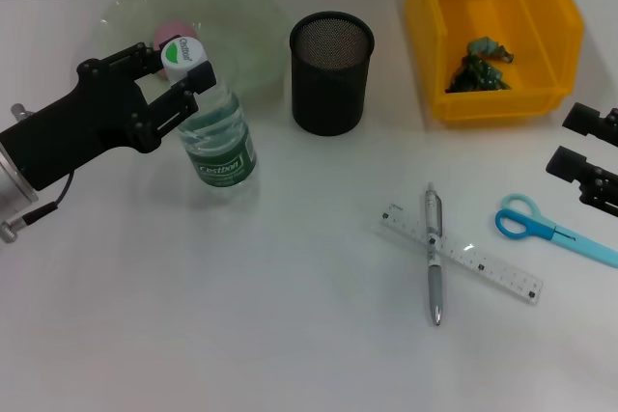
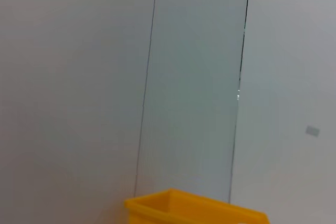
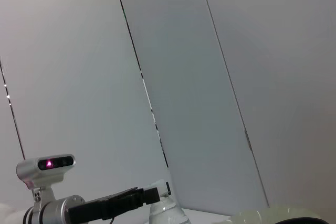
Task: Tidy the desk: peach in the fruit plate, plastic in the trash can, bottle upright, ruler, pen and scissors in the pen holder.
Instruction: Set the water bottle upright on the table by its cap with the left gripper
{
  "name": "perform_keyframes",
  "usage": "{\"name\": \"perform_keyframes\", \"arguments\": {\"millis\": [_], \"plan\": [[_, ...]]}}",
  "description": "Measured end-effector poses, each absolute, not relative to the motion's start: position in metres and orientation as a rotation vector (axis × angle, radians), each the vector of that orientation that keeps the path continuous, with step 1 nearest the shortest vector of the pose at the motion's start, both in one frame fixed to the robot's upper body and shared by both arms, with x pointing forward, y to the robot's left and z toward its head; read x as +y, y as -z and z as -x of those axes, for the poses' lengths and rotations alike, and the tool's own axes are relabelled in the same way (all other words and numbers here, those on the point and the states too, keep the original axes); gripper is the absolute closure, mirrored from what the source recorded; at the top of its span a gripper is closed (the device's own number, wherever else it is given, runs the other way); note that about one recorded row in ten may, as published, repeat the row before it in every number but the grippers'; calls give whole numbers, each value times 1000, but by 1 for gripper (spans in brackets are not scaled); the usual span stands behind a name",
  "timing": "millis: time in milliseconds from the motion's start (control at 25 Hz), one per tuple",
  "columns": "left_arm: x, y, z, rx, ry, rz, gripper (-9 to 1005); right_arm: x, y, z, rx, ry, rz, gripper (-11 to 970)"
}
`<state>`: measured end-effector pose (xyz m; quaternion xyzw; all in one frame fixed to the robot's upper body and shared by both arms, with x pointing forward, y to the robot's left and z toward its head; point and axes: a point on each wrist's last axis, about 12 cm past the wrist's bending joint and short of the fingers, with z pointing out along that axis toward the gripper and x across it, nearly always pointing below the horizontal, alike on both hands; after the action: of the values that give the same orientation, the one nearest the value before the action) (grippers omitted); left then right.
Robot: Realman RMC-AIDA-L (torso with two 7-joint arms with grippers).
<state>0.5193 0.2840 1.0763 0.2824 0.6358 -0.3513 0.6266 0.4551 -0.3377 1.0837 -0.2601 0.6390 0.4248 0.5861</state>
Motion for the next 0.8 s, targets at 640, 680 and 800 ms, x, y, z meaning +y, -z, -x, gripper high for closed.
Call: {"name": "perform_keyframes", "arguments": {"millis": [640,680,800], "plan": [[284,-1068,-522,1463,715,-653,553,-334,-1083,-456,1479,-993,614,266],[284,-1068,-521,1463,715,-652,553,-334,-1083,-456,1479,-993,614,266],[285,-1066,-521,1470,715,-642,553,-334,-1083,-456,1479,-992,614,266]]}}
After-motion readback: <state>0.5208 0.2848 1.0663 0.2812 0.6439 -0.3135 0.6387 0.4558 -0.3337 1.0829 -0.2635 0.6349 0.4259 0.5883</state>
